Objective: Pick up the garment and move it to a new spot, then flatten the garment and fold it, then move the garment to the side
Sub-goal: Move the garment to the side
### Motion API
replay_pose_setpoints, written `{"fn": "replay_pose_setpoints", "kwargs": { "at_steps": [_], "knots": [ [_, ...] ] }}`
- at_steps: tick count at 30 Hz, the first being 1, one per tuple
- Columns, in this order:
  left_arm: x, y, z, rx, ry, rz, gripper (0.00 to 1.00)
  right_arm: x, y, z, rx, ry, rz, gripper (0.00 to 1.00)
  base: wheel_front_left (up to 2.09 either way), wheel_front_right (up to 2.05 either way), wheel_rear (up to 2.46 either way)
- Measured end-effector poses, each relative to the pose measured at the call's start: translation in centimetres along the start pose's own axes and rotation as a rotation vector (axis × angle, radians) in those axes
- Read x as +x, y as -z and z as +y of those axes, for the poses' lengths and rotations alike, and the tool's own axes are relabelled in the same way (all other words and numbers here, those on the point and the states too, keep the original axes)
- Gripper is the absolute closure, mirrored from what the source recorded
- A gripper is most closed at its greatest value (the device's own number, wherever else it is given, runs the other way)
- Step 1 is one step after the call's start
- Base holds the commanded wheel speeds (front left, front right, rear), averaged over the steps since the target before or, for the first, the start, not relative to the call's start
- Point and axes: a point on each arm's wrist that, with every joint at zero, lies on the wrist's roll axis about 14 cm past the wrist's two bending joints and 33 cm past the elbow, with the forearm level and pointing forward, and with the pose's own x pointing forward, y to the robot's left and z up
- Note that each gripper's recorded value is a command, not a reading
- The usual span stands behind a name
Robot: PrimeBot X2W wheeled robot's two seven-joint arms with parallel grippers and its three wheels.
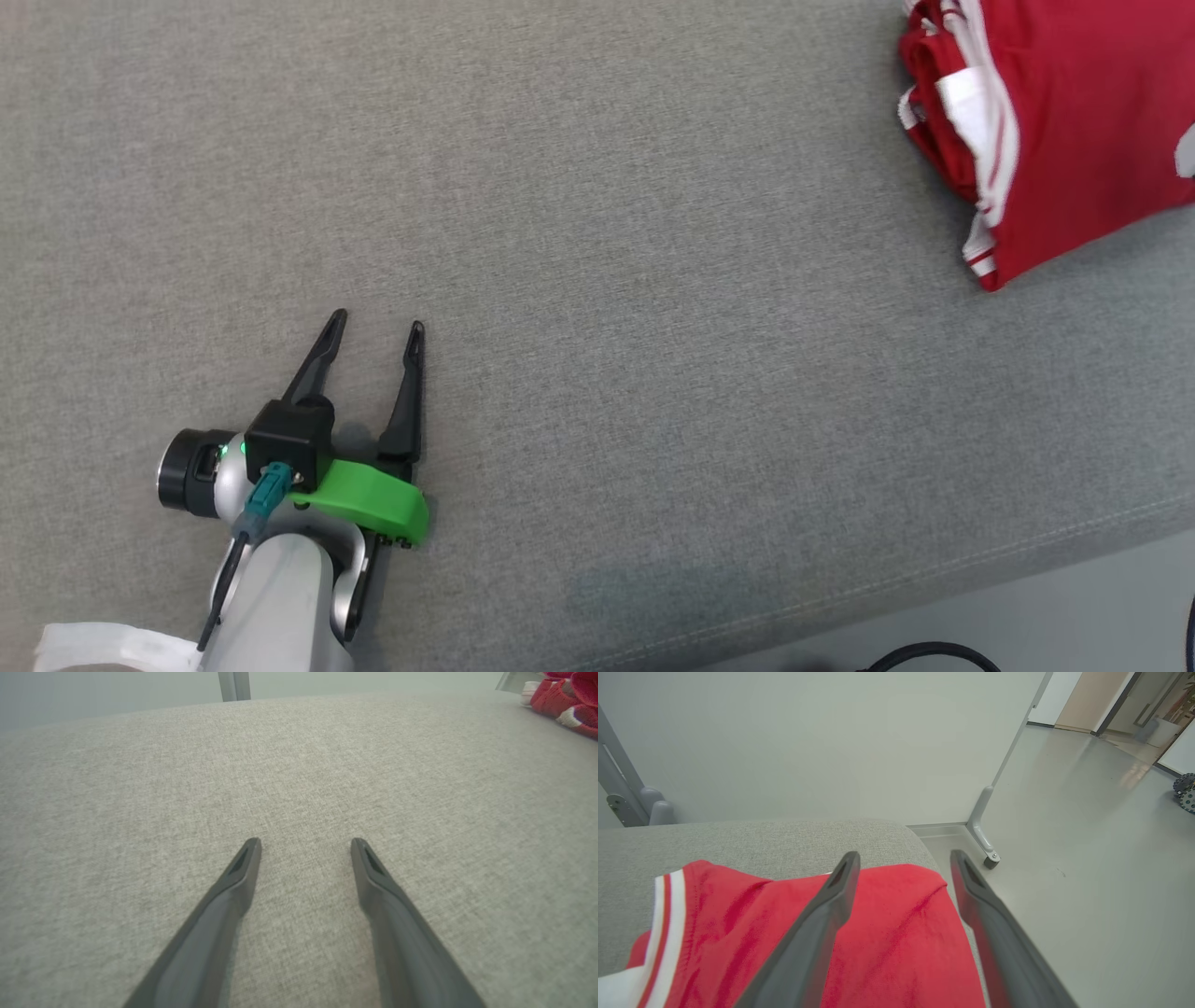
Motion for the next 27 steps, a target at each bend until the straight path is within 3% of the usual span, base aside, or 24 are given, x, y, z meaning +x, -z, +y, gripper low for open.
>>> {"fn": "replay_pose_setpoints", "kwargs": {
  "at_steps": [9, 19, 27],
  "knots": [
    [-1.3, 0.0, 2.5, 0.000, -0.085, 0.004, 0.00, -0.7, 1.5, 7.8, 0.070, -0.125, -0.052, 0.00, 0.00, 0.00, 0.00],
    [-3.6, -1.3, 3.1, -0.001, -0.144, -0.014, 0.00, -7.4, 1.8, 15.9, 0.137, -0.317, -0.102, 0.00, 0.00, 0.00, 0.00],
    [-6.0, -3.7, 4.6, -0.001, -0.221, -0.073, 0.00, -12.4, 1.8, 18.7, 0.250, -0.358, -0.109, 0.00, 0.00, 0.00, 0.00]
  ]
}}
